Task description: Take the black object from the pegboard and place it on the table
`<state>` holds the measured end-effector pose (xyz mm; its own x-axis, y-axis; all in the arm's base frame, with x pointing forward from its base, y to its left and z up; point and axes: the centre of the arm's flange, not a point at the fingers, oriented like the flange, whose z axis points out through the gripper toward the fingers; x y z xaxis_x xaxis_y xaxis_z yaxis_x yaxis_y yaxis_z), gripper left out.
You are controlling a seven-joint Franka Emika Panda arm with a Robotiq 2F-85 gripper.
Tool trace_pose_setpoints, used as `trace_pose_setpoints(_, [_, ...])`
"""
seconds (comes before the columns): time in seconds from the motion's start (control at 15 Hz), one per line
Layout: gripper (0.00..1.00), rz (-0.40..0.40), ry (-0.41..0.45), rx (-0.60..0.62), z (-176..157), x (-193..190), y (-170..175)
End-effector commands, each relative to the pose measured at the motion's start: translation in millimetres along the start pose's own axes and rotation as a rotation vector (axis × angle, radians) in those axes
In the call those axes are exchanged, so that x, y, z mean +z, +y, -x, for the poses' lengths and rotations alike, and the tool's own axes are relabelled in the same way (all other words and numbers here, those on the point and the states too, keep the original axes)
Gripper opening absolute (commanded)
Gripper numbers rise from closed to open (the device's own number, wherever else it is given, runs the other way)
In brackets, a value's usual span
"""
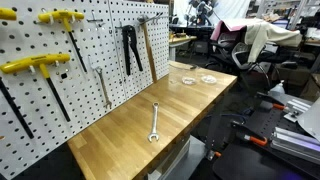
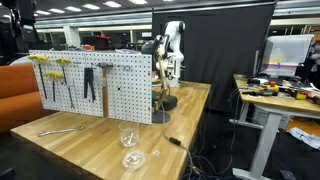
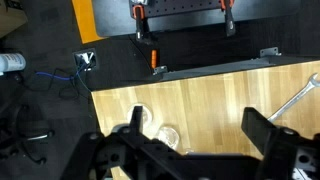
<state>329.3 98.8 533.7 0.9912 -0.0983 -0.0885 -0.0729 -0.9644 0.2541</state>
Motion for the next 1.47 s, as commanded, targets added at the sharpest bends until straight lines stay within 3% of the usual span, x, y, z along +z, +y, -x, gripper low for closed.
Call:
trace_pose_setpoints(0.0, [1.0, 0.0, 0.0, 0.0, 0, 0, 0])
trace_pose_setpoints(0.13, [1.0, 0.0, 0.031, -0.007, -1, 0, -5])
trace_pose_setpoints(0.4, [1.0, -0.034, 0.192, -0.018, -8, -1, -22])
trace_pose_setpoints(0.67, [1.0, -0.164, 0.408, -0.024, -8, -3, -45])
trace_pose_setpoints(0.93, [1.0, -0.204, 0.603, -0.138, 10, 3, -66])
trace_pose_setpoints(1.0, [1.0, -0.184, 0.521, -0.096, -1, -10, -67])
trace_pose_setpoints(1.4, [1.0, -0.192, 0.578, -0.123, 10, -4, -69])
